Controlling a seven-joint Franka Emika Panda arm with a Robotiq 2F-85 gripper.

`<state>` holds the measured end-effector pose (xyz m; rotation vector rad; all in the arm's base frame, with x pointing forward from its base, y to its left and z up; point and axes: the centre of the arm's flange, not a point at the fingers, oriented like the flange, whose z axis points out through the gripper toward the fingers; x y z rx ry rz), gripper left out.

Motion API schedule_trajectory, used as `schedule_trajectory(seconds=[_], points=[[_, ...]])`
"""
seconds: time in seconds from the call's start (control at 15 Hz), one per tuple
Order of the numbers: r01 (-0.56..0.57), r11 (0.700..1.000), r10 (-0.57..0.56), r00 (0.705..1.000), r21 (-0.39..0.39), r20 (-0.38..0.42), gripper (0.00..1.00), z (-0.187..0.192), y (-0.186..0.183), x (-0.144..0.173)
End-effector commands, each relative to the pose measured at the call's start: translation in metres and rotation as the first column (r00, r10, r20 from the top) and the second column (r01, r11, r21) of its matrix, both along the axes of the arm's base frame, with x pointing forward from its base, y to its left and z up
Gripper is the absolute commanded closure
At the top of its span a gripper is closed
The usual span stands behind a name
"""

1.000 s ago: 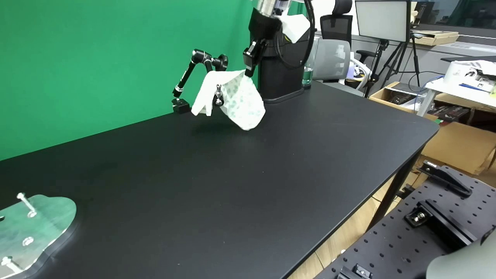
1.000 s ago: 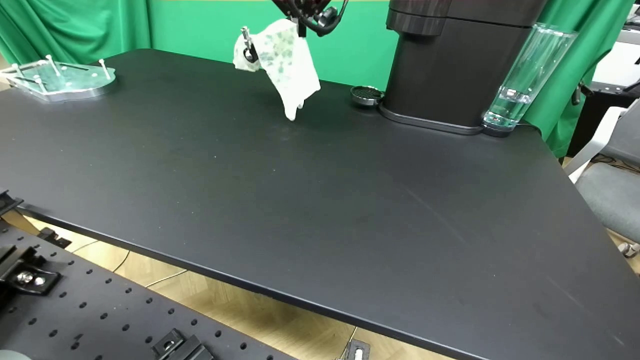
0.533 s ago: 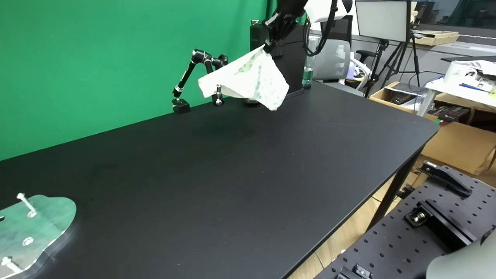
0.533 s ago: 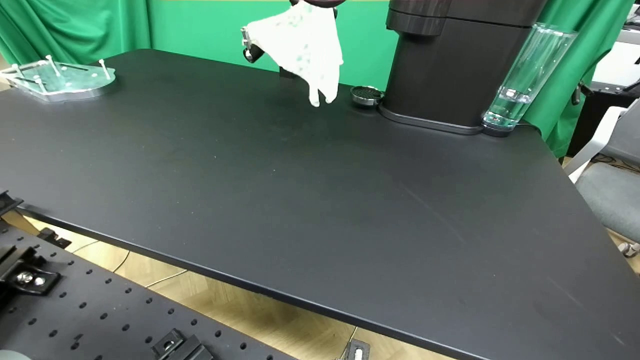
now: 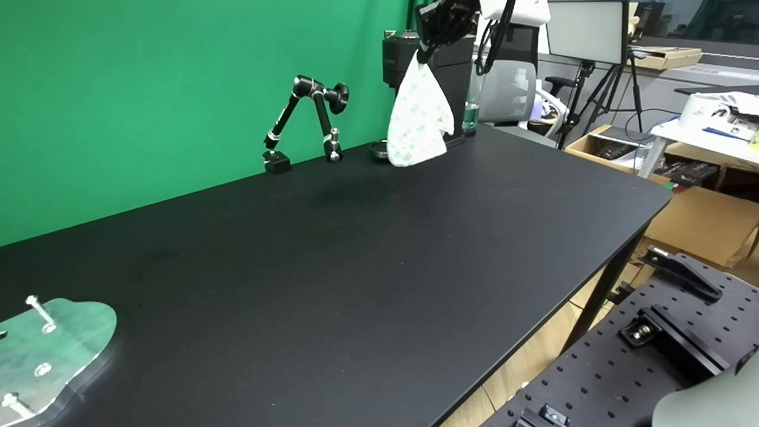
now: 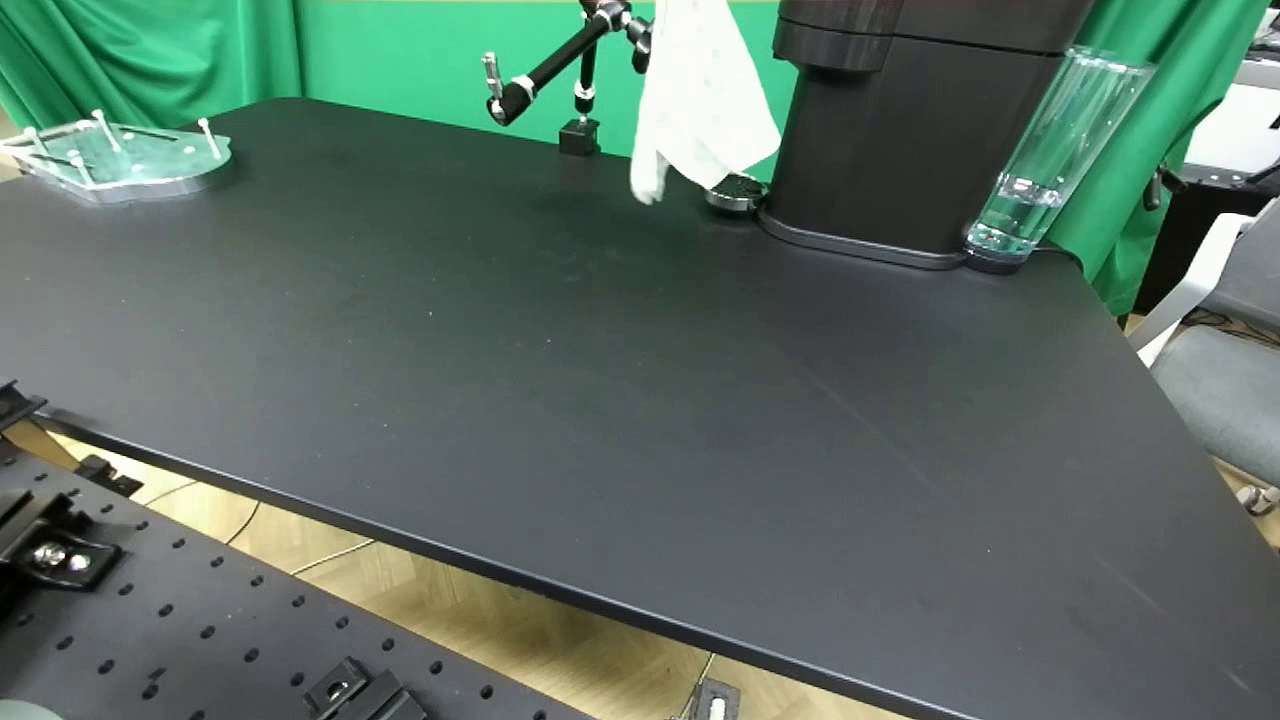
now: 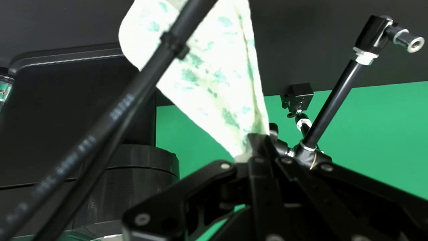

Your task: Unhang the towel from the object and put it on the table

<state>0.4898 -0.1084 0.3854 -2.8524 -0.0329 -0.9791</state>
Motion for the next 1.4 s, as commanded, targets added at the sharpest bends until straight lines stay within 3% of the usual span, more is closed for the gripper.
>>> schedule_trajectory(seconds=[0.0, 0.07, 0.13, 0.27, 0.6, 0.73, 0.87, 1.0, 1.33], points=[[-0.015, 0.999, 0.016, 1.0, 0.037, -0.019, 1.0, -0.01, -0.001, 0.003], [-0.022, 0.999, 0.024, 0.999, 0.047, -0.031, 1.0, -0.014, -0.001, 0.004], [-0.035, 0.997, 0.039, 0.998, 0.071, -0.052, 0.74, -0.019, 0.001, 0.006], [-0.056, 0.994, 0.064, 0.994, 0.098, -0.084, 0.68, -0.026, 0.004, 0.006], [-0.087, 0.988, 0.108, 0.977, 0.125, -0.181, 0.34, -0.04, 0.017, 0.004], [-0.088, 0.985, 0.125, 0.957, 0.151, -0.262, 0.2, -0.044, 0.026, 0.001], [-0.074, 0.99, 0.112, 0.932, 0.121, -0.345, 0.06, -0.046, 0.032, -0.002], [-0.069, 0.994, 0.095, 0.912, 0.079, -0.398, 0.0, -0.046, 0.038, -0.003], [-0.108, 0.993, 0.074, 0.895, -0.052, -0.44, 0.0, -0.04, 0.056, 0.002]])
